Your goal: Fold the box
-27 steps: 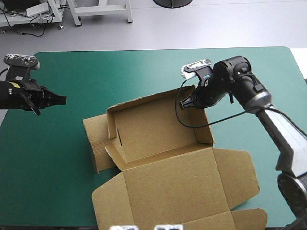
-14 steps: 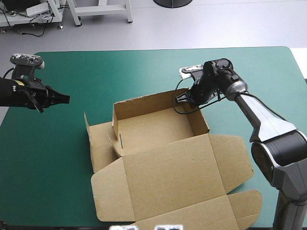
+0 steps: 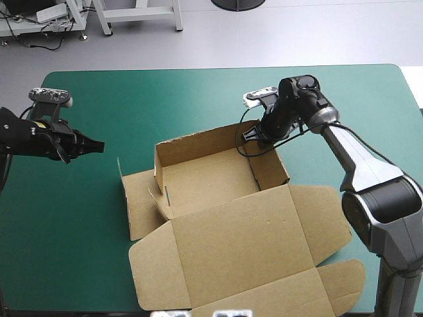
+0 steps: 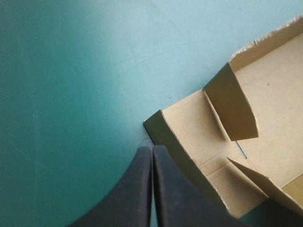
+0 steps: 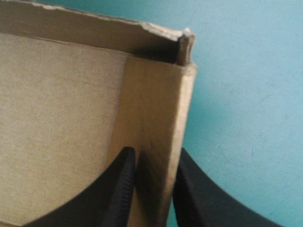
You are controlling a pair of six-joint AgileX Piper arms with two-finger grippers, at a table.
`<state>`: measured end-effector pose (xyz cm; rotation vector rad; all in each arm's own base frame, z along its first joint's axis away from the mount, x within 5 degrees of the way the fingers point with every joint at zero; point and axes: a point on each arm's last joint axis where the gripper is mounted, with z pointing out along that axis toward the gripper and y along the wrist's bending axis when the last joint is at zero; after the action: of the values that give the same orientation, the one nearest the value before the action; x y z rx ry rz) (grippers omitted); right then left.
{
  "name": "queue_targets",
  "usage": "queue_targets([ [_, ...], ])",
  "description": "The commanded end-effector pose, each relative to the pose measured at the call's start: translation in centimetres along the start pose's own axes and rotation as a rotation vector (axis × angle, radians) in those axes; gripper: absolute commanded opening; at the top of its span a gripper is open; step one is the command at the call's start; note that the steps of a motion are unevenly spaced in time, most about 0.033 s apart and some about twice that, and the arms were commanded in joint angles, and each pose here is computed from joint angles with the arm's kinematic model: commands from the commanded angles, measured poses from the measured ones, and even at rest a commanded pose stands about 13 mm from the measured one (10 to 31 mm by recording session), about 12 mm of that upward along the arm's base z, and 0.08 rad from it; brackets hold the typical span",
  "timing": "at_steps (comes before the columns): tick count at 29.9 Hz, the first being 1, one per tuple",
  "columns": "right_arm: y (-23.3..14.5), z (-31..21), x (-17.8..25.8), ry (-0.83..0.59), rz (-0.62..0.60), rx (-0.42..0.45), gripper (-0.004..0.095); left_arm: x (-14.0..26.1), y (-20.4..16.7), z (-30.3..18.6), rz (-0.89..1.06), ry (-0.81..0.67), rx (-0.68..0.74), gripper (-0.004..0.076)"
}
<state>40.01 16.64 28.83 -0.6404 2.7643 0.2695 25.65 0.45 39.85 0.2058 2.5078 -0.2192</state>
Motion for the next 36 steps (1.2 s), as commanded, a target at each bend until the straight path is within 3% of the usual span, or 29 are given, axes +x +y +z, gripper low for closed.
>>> queue_targets([
  [1, 0.5, -4.0, -0.3, -0.075, -0.034, 0.015, 0.0437, -0.1, -1.3, -1.1, 0.029, -0.101, 0.013, -0.0006],
  [4, 0.5, -4.6, -0.3, -0.089, -0.030, 0.020, 0.0532, 0.1, -2.1, -1.4, 0.070, -0.120, 0.002, -0.0006],
  [11, 1.0, -8.3, 0.5, -0.164, -0.040, 0.042, 0.0535, 0.5, -2.5, -2.2, 0.096, -0.145, -0.092, -0.0006],
  [18, 1.7, -12.2, 2.3, -0.236, -0.018, 0.042, 0.0536, 1.9, -2.3, -0.9, 0.079, -0.143, -0.092, -0.0006],
  [26, 2.8, -8.6, 4.7, -0.076, -0.059, 0.073, 0.0536, 2.4, -2.3, -0.7, 0.077, -0.151, -0.094, -0.0006],
  [36, 3.0, -5.7, 4.0, -0.018, -0.066, 0.134, 0.0536, 2.4, -2.4, -0.7, 0.073, -0.152, -0.088, -0.0006],
])
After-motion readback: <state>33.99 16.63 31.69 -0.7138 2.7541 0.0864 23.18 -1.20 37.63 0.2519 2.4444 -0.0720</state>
